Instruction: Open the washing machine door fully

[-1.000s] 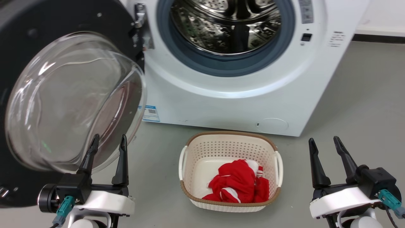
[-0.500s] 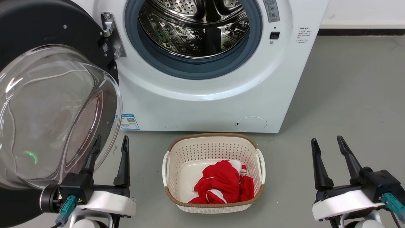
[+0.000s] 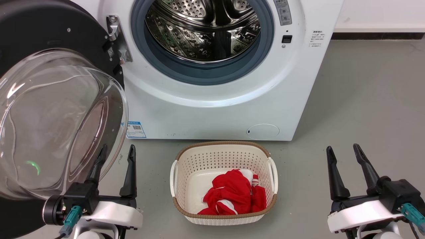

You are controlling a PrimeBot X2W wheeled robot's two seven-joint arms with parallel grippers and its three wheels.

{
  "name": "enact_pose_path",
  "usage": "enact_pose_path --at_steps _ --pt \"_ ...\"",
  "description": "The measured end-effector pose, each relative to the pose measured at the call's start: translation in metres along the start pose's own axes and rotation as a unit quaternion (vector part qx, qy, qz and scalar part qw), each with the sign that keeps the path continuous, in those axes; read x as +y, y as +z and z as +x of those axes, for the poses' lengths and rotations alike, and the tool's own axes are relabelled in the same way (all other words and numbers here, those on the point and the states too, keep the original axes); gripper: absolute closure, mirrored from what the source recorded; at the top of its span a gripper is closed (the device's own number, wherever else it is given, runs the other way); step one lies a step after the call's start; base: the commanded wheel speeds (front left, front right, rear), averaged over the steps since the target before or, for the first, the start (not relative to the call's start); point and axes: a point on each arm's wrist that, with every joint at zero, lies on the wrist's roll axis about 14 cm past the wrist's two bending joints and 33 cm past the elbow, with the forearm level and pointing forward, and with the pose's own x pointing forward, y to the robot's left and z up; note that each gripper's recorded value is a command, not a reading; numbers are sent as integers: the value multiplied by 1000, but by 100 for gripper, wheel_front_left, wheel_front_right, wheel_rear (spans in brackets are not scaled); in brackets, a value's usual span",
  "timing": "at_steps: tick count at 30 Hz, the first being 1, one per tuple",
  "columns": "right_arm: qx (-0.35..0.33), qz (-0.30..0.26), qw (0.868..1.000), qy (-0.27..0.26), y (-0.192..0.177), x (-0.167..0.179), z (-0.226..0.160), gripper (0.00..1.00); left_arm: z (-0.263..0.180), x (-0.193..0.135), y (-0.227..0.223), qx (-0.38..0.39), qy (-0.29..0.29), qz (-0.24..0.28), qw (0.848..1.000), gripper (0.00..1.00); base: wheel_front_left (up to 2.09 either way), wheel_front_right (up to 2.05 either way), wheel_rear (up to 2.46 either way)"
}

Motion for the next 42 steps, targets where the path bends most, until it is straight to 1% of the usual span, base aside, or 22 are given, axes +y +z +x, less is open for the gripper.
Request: enact_pose_path --at_steps 8,9,16,26,37,40,41,42 --pt "1 7 1000 -2 -1 0 -1 0 0 -2 -1 1 -4 -1 1000 0 0 0 0" --pt "1 7 1000 -2 -1 -1 -2 100 0 -2 -1 1 -4 -1 1000 100 0 0 0" --pt "46 17 999 -9 -29 -3 -16 100 -16 -3 -32 55 2 -18 998 100 0 0 0" --pt "56 113 991 -38 -34 -11 -18 100 -17 5 -39 70 34 -113 991 100 0 0 0" --pt "54 204 976 -61 -34 -18 -15 100 -18 11 -43 77 61 -208 973 100 0 0 0" --pt "55 228 970 -67 -35 -20 -15 100 -18 13 -44 78 67 -232 967 100 0 0 0" --pt "56 251 964 -73 -36 -22 -15 100 -17 13 -44 79 72 -255 961 100 0 0 0" --pt "57 257 962 -74 -36 -23 -16 100 -17 13 -45 80 74 -262 959 100 0 0 0"
